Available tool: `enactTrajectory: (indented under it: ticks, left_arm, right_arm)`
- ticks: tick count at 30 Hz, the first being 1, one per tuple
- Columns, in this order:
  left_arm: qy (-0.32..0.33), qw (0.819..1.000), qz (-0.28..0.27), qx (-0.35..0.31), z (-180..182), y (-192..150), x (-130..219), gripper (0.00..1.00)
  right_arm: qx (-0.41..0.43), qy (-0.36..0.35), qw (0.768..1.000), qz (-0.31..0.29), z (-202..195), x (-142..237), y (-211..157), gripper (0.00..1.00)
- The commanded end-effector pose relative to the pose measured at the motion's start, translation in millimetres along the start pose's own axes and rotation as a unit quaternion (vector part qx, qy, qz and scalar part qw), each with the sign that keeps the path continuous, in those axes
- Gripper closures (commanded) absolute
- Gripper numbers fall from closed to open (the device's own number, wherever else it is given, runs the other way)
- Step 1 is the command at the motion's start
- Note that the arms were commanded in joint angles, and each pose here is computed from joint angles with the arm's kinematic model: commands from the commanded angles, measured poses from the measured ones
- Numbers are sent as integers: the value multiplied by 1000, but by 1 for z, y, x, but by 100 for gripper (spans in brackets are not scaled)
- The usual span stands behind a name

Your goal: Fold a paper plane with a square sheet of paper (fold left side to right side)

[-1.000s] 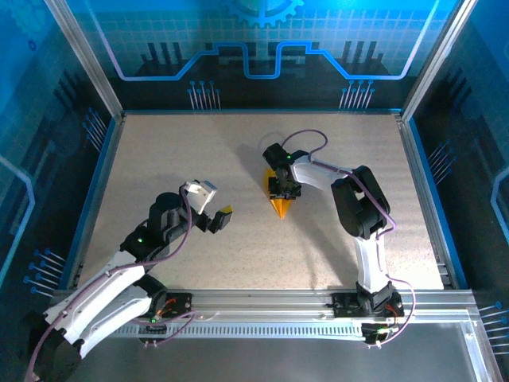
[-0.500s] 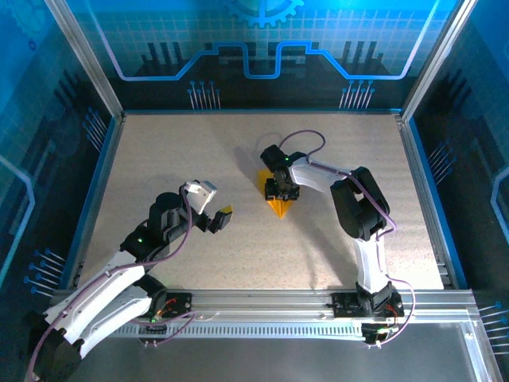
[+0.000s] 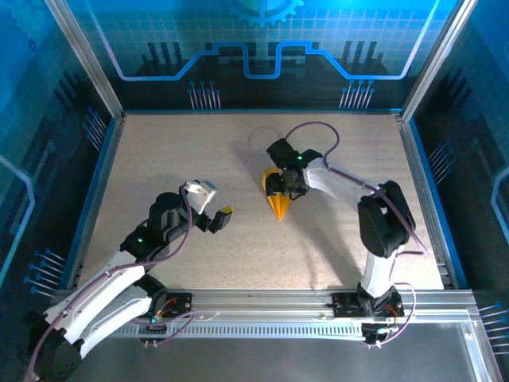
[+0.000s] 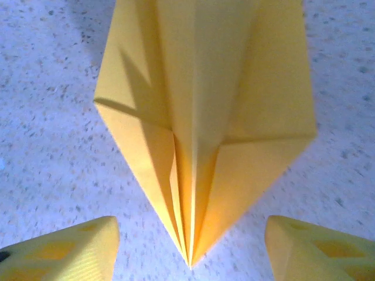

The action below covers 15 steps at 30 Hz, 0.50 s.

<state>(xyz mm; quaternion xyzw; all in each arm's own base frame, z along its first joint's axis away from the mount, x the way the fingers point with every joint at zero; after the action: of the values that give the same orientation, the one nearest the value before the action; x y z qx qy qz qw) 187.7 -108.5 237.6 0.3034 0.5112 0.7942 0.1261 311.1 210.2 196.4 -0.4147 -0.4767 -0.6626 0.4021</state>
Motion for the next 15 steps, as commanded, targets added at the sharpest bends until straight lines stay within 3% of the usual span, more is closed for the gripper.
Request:
enactTrajectory:
  ticks: [1, 6, 15]
  left_arm:
    - [17, 999, -25, -13, 6, 13, 7, 0]
    - [25, 999, -23, -15, 7, 13, 7, 0]
    - [31, 999, -21, -16, 8, 13, 8, 0]
  right_arm:
    - [27, -9, 999, -36, -17, 37, -11, 23]
    - [20, -39, 992, -117, -67, 84, -19, 0]
    - [-110, -56, 964, -237, -184, 107, -28, 1]
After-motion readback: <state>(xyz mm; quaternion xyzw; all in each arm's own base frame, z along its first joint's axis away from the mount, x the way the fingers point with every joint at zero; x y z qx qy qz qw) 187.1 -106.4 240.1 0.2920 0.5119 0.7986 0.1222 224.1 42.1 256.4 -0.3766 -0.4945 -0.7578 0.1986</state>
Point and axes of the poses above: each hand's point on the last joint's axis, 136 mm out from that joint toward the fingers, its own x axis back along the fingers, its own z axis along the line the jaws close on, y = z × x, the point moved 10 cm from there along x, back along the fingers, and after that the axes turned 14 degrees about -x, right-handed, at the moved point
